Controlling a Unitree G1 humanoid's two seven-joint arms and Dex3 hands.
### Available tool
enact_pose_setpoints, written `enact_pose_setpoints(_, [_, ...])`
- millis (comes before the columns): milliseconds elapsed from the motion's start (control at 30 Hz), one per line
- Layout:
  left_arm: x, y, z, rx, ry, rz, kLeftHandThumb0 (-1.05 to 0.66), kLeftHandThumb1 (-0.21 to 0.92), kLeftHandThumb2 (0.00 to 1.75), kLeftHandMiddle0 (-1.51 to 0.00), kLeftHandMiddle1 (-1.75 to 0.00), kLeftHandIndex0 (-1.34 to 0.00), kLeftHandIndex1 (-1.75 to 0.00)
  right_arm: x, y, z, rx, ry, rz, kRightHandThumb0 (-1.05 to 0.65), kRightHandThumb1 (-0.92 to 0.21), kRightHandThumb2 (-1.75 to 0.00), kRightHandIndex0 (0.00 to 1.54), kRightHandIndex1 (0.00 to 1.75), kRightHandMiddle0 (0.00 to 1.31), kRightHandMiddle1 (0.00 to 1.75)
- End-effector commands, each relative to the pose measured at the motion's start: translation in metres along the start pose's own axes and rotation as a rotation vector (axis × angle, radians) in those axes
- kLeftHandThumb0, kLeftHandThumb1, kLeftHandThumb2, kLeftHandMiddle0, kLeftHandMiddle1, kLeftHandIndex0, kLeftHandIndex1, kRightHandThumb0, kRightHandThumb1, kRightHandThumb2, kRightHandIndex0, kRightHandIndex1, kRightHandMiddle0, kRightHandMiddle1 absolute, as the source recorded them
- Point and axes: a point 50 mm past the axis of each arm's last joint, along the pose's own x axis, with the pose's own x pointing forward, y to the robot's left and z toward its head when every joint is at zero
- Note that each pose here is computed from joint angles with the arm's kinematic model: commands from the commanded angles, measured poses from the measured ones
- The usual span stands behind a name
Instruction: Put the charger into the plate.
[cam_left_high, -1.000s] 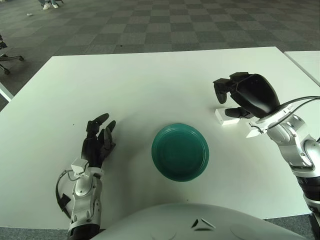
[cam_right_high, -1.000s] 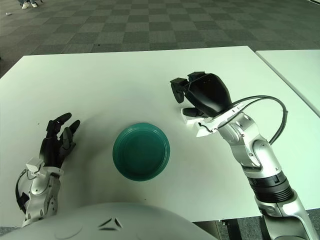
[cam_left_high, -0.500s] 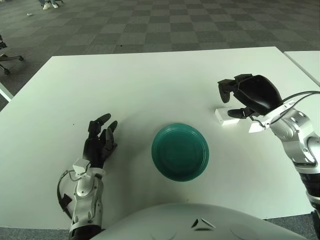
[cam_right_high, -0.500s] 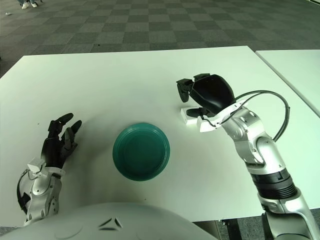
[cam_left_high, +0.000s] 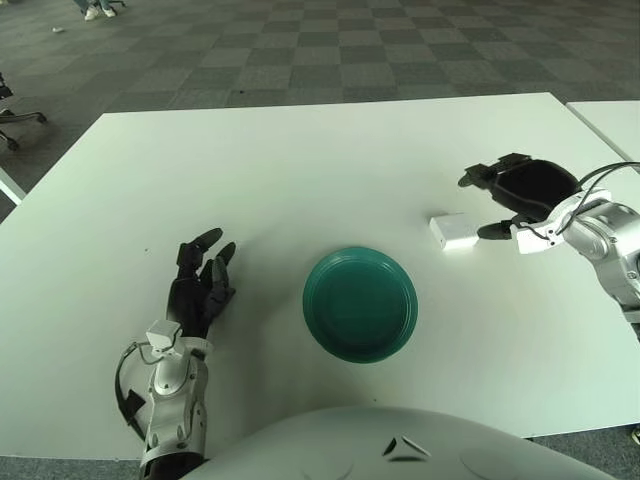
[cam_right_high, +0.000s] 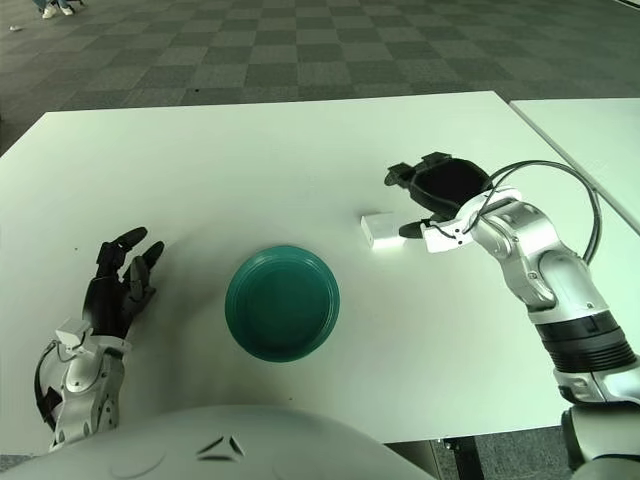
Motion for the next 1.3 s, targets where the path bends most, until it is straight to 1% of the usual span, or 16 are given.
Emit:
enact_pose_setpoints(0, [-0.006, 0.001, -0.009, -0.001, 0.058, 0.011, -0.70, 0.92, 0.78, -0.36, -0.40, -0.05, -1.04, 0.000, -0.003, -0.008, -0.023, 0.016, 0.045, -1.05, -0.92, -0.72, 0.05, 0.01, 0.00, 0.19])
enact_pose_setpoints(100, [-0.006, 0.002, -0.009, -0.001, 0.058, 0.011, -0.70, 0.92, 0.78, -0.36, -0.40, -0.05, -1.04, 0.000, -0.002, -0.012, -0.029, 0.017, 0.079, -1.05, -0.92, -0.73, 0.04, 0.00, 0.00, 0.14])
enact_pose_setpoints(200, [-0.006, 0.002, -0.008, -0.001, 0.057, 0.011, -0.70, 0.92, 0.78, -0.36, -0.40, -0.05, -1.04, 0.004, 0.003, -0.021, -0.046, 0.015, 0.142, -1.05, -0.92, -0.73, 0.01, 0.00, 0.00, 0.06])
enact_pose_setpoints(267, [-0.006, 0.002, -0.008, -0.001, 0.058, 0.011, -0.70, 0.92, 0.78, -0.36, -0.40, -0.05, -1.04, 0.006, 0.005, -0.023, -0.049, 0.010, 0.158, -1.05, -0.92, -0.72, 0.00, 0.00, 0.00, 0.02])
enact_pose_setpoints(467, [-0.007, 0.003, -0.008, -0.001, 0.058, 0.011, -0.70, 0.92, 0.78, -0.36, -0.40, -0.05, -1.04, 0.011, 0.008, -0.025, -0.048, -0.007, 0.183, -1.05, -0.92, -0.72, 0.00, 0.00, 0.00, 0.00])
enact_pose_setpoints(833, [-0.009, 0.004, -0.007, 0.000, 0.057, 0.012, -0.70, 0.92, 0.78, -0.36, -0.40, -0.05, -1.04, 0.020, 0.015, -0.019, -0.037, -0.039, 0.203, -1.05, -0.92, -0.70, 0.00, 0.00, 0.00, 0.00])
enact_pose_setpoints(1067, [-0.010, 0.004, -0.006, 0.000, 0.057, 0.012, -0.70, 0.92, 0.78, -0.36, -0.40, -0.05, -1.04, 0.027, 0.022, -0.013, -0.045, -0.069, 0.221, -1.05, -0.92, -0.72, 0.00, 0.00, 0.00, 0.00])
enact_pose_setpoints(1167, [-0.011, 0.004, -0.006, 0.000, 0.057, 0.012, -0.70, 0.92, 0.78, -0.36, -0.41, -0.05, -1.04, 0.028, 0.023, -0.012, -0.048, -0.074, 0.224, -1.05, -0.92, -0.73, 0.00, 0.00, 0.00, 0.00])
enact_pose_setpoints(1267, [-0.011, 0.004, -0.006, 0.000, 0.057, 0.012, -0.70, 0.92, 0.78, -0.36, -0.41, -0.05, -1.04, 0.033, 0.022, -0.008, -0.063, -0.086, 0.230, -1.05, -0.92, -0.74, 0.00, 0.00, 0.00, 0.00])
